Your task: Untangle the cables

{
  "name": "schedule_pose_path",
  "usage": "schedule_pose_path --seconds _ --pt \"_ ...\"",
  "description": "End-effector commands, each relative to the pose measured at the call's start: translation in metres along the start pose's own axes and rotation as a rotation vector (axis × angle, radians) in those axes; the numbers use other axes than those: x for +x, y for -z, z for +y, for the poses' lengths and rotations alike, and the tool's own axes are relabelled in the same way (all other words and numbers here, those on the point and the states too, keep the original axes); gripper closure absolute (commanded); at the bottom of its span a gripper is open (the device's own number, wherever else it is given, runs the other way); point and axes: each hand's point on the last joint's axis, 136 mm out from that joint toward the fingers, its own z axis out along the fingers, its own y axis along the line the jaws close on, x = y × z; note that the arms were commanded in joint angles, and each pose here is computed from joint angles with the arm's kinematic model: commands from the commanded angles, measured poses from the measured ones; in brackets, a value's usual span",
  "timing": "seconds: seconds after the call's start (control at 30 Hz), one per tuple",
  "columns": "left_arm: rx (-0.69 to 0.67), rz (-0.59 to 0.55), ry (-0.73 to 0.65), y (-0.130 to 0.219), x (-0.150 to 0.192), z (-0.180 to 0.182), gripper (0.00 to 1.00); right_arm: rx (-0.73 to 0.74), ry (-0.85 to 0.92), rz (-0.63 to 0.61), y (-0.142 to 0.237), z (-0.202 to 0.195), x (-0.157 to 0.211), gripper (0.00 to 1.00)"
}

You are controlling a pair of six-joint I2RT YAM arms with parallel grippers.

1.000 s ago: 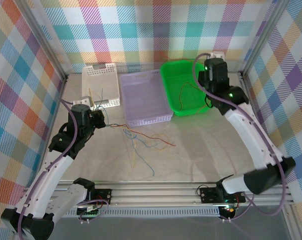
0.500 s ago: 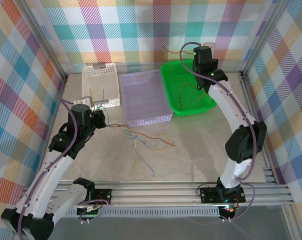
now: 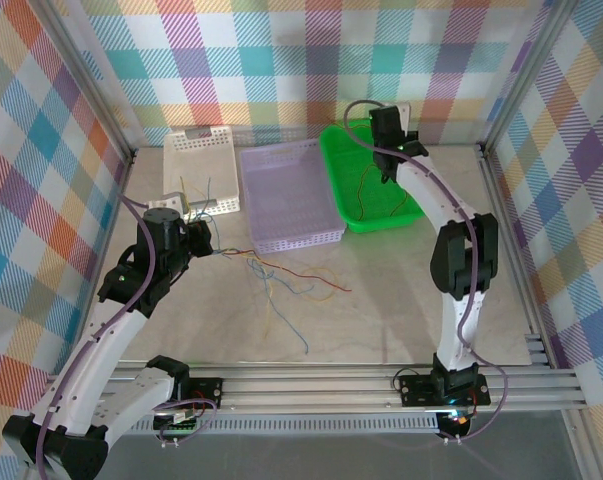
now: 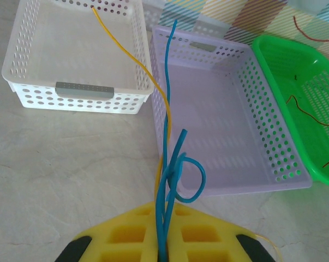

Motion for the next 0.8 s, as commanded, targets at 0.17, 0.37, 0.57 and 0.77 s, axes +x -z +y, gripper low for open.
schedule_pose_path --seconds 0.17,0.37,0.57,0.77 --pt "0.031 -0.03 -0.008 0.002 -0.01 -0.006 1.0 0.051 0.028 0.116 -0.032 0.006 0.046 1.0" --pt "0.034 -0.027 -0.008 0.001 -0.009 -0.006 1.0 0.055 0.065 0.183 -0.045 0.014 0.074 1.0" --pt "0.038 -0.022 -0.008 0.0 -0.009 -0.007 1.0 0.011 0.113 0.269 -0.058 0.031 0.099 1.0" --pt "0.035 -0.019 -0.01 -0.001 -0.008 -0.007 1.0 -0.026 0.136 0.355 -0.068 0.043 0.121 1.0"
